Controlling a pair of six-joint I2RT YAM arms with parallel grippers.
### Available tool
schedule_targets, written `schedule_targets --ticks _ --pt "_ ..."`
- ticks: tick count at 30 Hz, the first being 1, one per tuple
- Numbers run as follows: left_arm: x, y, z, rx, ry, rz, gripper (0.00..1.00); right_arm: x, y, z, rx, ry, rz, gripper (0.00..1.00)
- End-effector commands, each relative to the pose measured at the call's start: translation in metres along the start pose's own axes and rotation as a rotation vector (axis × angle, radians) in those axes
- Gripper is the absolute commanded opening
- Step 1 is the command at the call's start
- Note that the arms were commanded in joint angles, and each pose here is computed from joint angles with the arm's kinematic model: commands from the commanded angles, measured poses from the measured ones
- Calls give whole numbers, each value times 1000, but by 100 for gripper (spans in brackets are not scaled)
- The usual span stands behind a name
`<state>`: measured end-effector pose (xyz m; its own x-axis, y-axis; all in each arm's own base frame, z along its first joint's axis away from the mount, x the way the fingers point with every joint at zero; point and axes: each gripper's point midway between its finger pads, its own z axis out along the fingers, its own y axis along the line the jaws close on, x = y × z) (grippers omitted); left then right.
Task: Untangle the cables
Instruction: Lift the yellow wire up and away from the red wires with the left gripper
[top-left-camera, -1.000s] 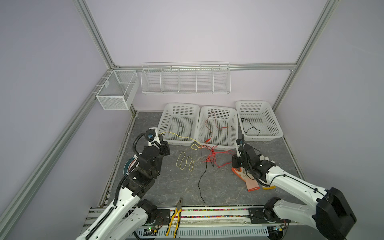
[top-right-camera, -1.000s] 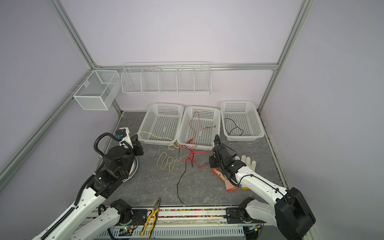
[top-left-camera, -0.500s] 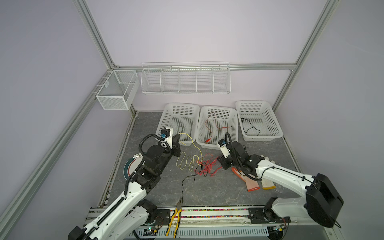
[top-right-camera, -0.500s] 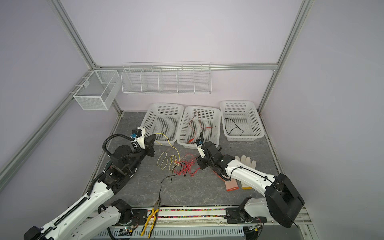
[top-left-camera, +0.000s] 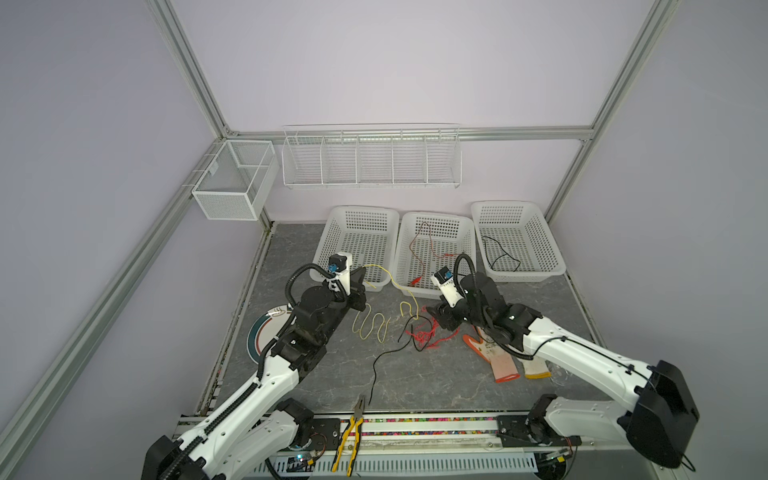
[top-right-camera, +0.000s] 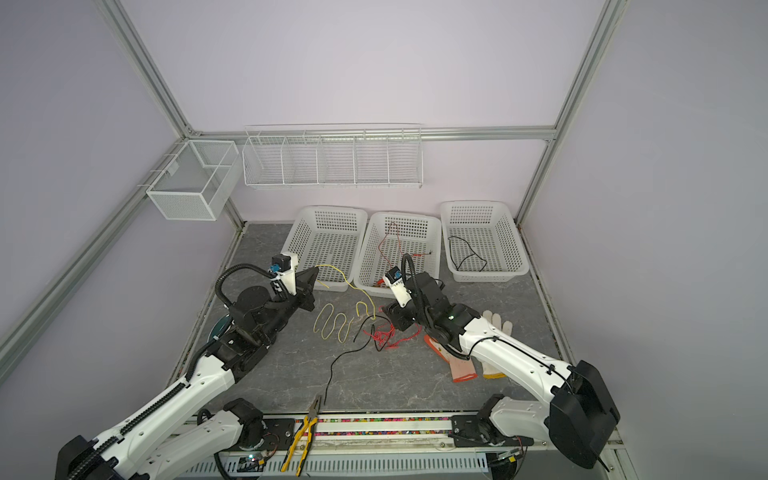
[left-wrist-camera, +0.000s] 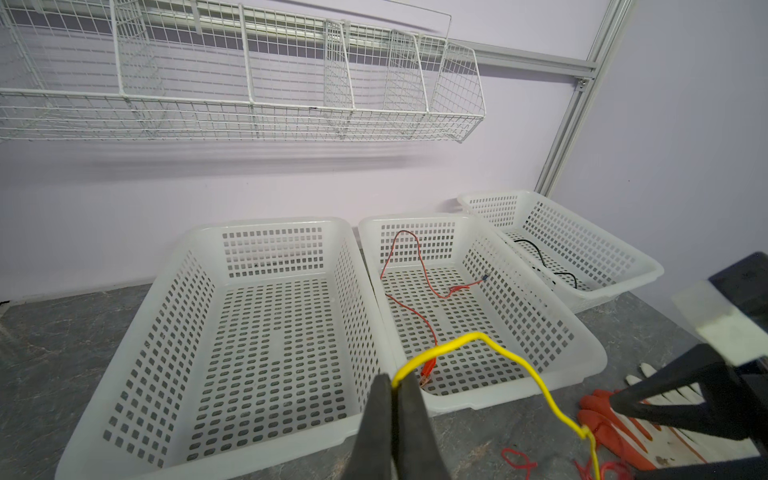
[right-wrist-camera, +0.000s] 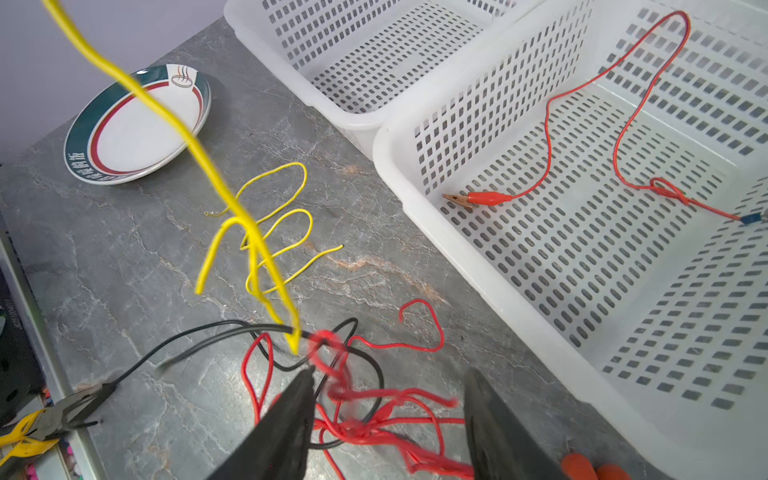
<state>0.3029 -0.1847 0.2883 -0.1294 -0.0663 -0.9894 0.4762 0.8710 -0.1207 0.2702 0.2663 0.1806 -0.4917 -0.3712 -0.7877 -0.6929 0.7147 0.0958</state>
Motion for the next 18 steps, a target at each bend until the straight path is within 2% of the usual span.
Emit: schedule_targets --ticks 1,10,18 --pt "-25 -9 2 41 -62 -8 0 -28 12 -3 -55 -77 -47 61" --pt "-19 -11 6 49 -46 -11 0 -28 21 21 -115 -59 -50 61" --pt "-16 -6 7 23 -40 -12 0 -29 24 22 -137 -65 -46 60"
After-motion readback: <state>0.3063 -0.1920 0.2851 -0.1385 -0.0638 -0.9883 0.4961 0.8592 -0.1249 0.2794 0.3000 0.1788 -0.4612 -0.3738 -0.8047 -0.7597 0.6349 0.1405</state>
